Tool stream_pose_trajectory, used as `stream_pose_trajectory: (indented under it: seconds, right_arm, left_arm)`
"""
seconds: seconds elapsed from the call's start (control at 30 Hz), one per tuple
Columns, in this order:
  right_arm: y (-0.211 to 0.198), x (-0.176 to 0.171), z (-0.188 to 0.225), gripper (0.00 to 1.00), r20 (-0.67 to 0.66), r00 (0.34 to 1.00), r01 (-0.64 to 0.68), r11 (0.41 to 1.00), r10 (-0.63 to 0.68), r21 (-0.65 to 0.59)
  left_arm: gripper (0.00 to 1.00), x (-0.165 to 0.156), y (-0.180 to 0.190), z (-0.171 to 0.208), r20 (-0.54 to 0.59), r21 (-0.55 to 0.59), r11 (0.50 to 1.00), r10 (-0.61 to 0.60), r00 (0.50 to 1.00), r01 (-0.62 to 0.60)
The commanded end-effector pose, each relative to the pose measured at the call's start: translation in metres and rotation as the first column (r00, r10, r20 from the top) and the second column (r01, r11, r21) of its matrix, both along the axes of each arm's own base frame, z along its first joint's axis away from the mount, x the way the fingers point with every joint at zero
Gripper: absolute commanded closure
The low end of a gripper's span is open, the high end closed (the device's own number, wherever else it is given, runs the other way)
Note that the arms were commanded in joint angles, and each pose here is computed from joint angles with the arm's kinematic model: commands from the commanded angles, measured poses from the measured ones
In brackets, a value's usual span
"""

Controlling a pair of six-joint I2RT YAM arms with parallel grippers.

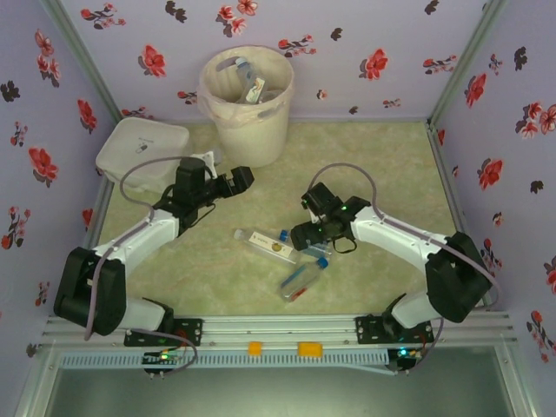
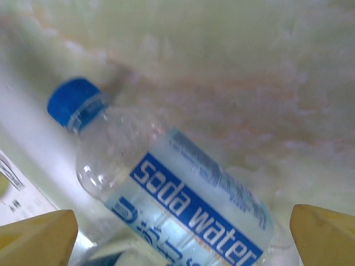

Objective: Put the plastic bottles in the bin

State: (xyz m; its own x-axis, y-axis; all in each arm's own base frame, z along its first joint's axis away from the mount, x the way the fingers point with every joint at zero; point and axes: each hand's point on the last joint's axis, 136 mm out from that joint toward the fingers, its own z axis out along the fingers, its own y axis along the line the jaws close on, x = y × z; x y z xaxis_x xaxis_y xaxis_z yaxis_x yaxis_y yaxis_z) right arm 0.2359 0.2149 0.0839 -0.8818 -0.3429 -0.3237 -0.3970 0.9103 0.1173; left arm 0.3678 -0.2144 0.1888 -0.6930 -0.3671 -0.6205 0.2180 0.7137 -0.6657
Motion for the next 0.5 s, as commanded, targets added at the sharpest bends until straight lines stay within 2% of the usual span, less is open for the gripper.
stream_pose_trajectory:
  seconds: [0.0,0.13,0.47]
  right_arm:
    - [-0.01,-0.013,-0.005,0.0,-0.05,0.999,-0.018,0.997,0.014,-0.078]
    - [-0.014,-0.015,-0.012,0.0,-0.052,0.998,-0.026,0.991,0.019,-0.131]
    - [-0.021,0.007,-0.017,0.01,0.021,1.0,0.015,0.974,-0.01,-0.226]
  left_arm:
    - [0.0,0.003,-0.007,0.024,0.076,-0.118,0.993,0.013,0.997,-0.004]
    - [0.0,0.01,-0.014,0.025,0.076,-0.142,0.99,0.005,0.997,0.006]
    - [0.0,0.016,-0.03,0.024,0.074,-0.16,0.986,-0.034,0.997,0.046]
